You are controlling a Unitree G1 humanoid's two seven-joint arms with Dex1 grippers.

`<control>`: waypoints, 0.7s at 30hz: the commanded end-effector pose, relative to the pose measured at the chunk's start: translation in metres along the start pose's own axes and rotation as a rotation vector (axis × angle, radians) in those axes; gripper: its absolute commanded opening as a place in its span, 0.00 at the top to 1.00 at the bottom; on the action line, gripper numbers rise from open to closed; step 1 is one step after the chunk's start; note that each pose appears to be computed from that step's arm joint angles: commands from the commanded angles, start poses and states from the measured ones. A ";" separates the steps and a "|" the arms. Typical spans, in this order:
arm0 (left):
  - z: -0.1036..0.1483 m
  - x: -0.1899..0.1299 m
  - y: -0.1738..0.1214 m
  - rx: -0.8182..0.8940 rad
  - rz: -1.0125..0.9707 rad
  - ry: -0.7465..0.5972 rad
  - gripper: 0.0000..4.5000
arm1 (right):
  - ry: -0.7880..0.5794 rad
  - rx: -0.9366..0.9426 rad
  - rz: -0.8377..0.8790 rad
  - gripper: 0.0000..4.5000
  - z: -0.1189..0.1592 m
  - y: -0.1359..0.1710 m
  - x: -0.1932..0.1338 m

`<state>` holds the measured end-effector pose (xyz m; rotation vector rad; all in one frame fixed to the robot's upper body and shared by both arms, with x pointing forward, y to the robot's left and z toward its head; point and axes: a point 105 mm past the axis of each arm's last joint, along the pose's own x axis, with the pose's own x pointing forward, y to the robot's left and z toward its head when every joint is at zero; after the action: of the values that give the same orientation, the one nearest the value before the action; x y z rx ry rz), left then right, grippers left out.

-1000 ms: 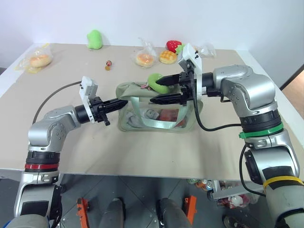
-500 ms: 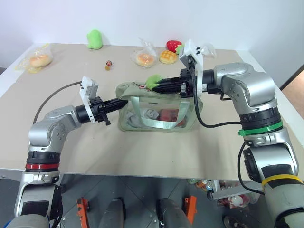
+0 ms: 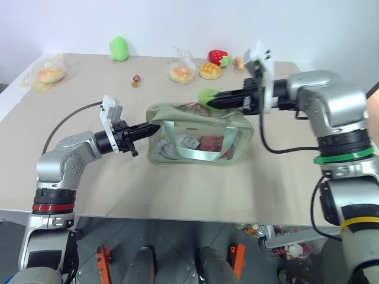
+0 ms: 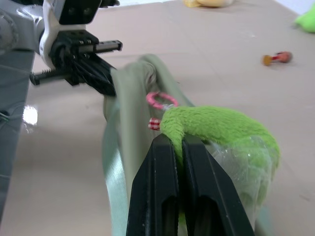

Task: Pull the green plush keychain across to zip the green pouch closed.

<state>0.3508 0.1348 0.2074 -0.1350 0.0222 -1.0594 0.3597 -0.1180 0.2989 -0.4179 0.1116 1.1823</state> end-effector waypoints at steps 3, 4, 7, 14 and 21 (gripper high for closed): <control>0.002 0.001 0.001 0.008 -0.001 -0.003 1.00 | 0.146 -0.301 -0.139 0.99 0.005 -0.012 -0.061; 0.001 0.001 0.001 0.008 -0.001 -0.002 1.00 | 0.188 -0.344 -0.165 0.99 0.002 -0.016 -0.066; 0.002 0.002 0.000 0.006 -0.006 -0.003 1.00 | 0.315 -0.490 -0.297 0.99 -0.003 -0.034 -0.087; 0.002 0.002 0.000 0.006 -0.010 0.000 1.00 | 0.454 -0.679 -0.421 0.99 -0.009 -0.052 -0.112; 0.002 -0.001 -0.001 0.002 -0.005 0.002 1.00 | 0.735 -0.754 -0.232 0.99 -0.094 -0.029 -0.108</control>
<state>0.3513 0.1330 0.2065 -0.1421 0.0279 -1.0677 0.3595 -0.2503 0.2512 -1.4193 0.2285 0.7905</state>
